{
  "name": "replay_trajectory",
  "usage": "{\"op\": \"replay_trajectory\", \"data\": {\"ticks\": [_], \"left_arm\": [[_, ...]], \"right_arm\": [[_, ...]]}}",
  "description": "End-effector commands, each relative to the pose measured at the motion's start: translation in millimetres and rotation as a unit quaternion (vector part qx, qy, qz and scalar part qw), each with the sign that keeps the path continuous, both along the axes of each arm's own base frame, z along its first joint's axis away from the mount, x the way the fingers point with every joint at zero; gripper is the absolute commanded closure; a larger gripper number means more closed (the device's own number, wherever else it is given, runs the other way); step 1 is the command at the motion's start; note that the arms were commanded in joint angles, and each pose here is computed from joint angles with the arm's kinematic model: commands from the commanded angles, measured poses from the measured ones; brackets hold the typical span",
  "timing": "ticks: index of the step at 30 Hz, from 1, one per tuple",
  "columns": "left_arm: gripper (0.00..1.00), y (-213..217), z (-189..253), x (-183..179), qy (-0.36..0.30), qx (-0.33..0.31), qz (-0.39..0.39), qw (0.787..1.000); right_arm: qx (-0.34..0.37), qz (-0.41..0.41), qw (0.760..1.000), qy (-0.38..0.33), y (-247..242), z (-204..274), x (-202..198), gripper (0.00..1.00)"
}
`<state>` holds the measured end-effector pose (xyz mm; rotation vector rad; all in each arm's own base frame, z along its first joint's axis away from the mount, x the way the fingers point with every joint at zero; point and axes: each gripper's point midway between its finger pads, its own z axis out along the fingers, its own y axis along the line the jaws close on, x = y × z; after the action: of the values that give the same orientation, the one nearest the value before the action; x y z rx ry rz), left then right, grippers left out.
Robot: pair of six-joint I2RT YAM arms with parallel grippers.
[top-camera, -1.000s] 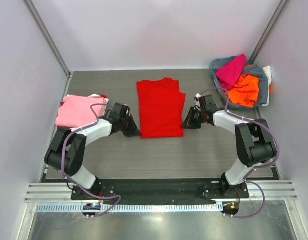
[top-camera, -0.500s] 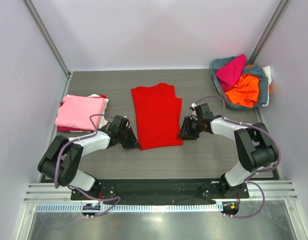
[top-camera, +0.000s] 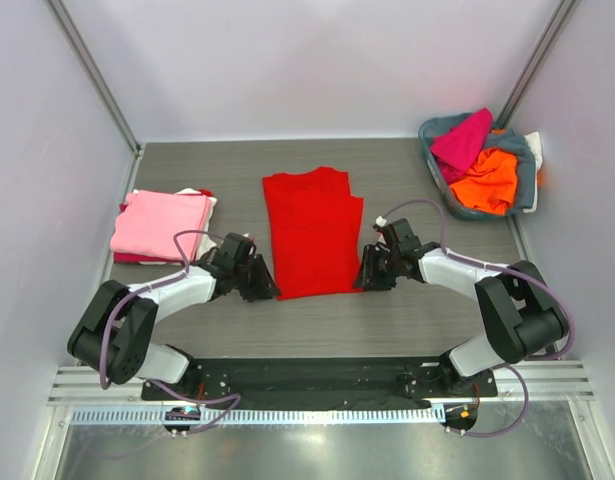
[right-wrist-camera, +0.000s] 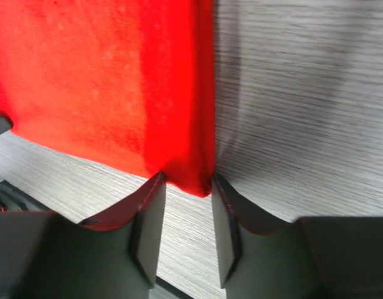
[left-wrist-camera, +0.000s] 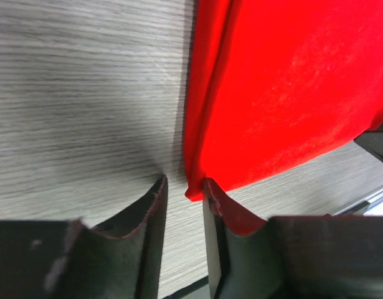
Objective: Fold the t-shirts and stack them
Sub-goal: Fold the tshirt
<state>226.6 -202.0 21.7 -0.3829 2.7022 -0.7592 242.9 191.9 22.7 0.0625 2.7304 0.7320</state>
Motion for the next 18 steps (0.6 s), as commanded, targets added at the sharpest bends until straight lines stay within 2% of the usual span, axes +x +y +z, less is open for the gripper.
{"op": "replay_trajectory", "data": {"ticks": [1, 5, 12, 15, 16, 18], "left_arm": [[0.64, 3, -1, -8, 0.006, 0.017, -0.002, 1.0], [0.6, -4, 1, -11, 0.014, 0.005, -0.009, 1.0], [0.61, -14, -10, -14, 0.024, -0.014, -0.011, 1.0], [0.7, -18, -20, -14, 0.033, -0.025, -0.009, 0.999], [0.83, -19, -23, -15, 0.037, -0.026, -0.008, 0.999], [1.0, -19, -27, -14, 0.043, -0.023, -0.01, 0.999]], "right_arm": [[-0.03, -0.016, 0.999, -0.002, -12, -8, -2, 0.64], [-0.021, -0.013, 1.0, -0.002, -8, -8, -1, 0.78], [-0.017, -0.012, 1.0, -0.004, -5, -7, -4, 0.86], [-0.013, -0.013, 1.0, -0.006, -5, -5, -5, 0.89], [-0.014, -0.012, 1.0, -0.006, -6, -5, -7, 0.9], [-0.012, -0.013, 1.0, -0.007, -6, -4, -10, 0.94]]}}
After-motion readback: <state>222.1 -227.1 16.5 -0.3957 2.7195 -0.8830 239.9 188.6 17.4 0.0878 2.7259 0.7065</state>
